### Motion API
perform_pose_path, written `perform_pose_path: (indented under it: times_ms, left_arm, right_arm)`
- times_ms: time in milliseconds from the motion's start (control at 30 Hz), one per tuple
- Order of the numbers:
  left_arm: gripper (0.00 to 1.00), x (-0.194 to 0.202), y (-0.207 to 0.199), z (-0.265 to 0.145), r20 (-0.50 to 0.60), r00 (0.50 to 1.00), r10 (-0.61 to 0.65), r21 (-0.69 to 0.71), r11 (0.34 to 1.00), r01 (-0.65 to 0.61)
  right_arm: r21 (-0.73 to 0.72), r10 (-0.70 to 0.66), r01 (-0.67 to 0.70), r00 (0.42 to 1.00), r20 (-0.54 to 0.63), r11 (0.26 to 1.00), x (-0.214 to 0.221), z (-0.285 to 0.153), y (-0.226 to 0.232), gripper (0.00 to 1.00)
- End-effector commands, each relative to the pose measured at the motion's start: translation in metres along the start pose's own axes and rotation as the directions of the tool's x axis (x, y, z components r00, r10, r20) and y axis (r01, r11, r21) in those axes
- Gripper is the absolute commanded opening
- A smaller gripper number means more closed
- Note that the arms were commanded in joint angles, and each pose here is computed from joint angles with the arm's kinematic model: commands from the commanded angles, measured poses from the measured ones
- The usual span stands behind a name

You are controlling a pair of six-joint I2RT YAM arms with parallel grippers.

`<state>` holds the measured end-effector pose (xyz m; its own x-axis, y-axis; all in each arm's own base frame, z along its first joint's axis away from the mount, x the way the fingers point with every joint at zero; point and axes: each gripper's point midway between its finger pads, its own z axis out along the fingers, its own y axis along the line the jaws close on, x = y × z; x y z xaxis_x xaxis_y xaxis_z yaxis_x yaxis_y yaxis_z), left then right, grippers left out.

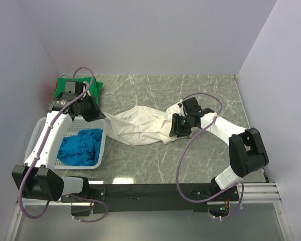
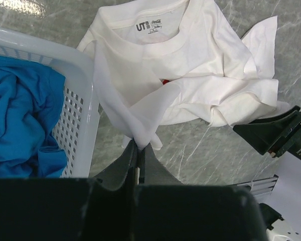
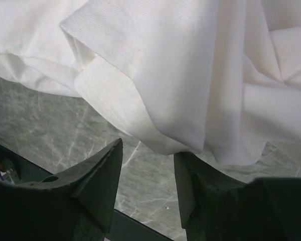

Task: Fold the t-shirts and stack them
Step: Flatten the tshirt out

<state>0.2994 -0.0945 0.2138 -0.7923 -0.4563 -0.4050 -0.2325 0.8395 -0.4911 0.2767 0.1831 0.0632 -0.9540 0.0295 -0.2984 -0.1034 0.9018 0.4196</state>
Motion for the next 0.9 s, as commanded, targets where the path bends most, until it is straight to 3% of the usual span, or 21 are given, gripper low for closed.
perform_pose_path:
  times_ms: [0,100,133,167,233,400,567,867]
  left_arm:
    - [0.01,0.000,0.000,-0.007,0.023,1.000,0.009,0.008,1.000,-0.010]
    - [0.00,0.000,0.001,-0.007,0.023,1.000,0.014,0.002,1.000,-0.014]
    - [0.00,0.000,0.002,-0.007,0.024,1.000,0.014,-0.001,1.000,-0.014]
    - [0.01,0.000,0.002,-0.006,0.023,1.000,0.016,0.000,1.000,-0.016]
    - [0.01,0.000,0.002,-0.006,0.023,1.000,0.013,0.000,1.000,-0.013]
    - [0.00,-0.010,-0.001,-0.008,0.064,0.998,0.022,0.003,1.000,-0.023]
    - [0.01,-0.033,-0.022,-0.019,0.133,0.991,0.024,0.062,0.998,-0.033]
    - [0.00,-0.085,-0.081,-0.061,0.277,0.961,0.019,0.215,0.973,-0.082]
  right_arm:
    - [-0.045,-0.007,0.009,0.999,0.041,0.999,-0.015,0.000,0.010,0.51]
    - [-0.036,-0.010,0.012,0.999,0.050,0.999,-0.019,-0.002,0.010,0.38]
    - [-0.018,-0.011,0.012,0.999,0.045,1.000,-0.018,-0.002,0.007,0.17]
    - [-0.008,-0.011,0.012,0.999,0.044,1.000,-0.018,-0.002,0.005,0.07]
    - [0.009,-0.018,0.018,0.999,0.043,1.000,-0.018,-0.005,0.003,0.00]
    - [0.061,-0.055,0.050,0.995,0.081,0.997,-0.026,-0.029,0.001,0.00]
    - [0.188,-0.119,0.091,0.982,0.146,0.978,-0.035,-0.092,-0.004,0.00]
    - [0.393,-0.166,0.017,0.922,0.349,0.919,-0.061,-0.207,-0.027,0.00]
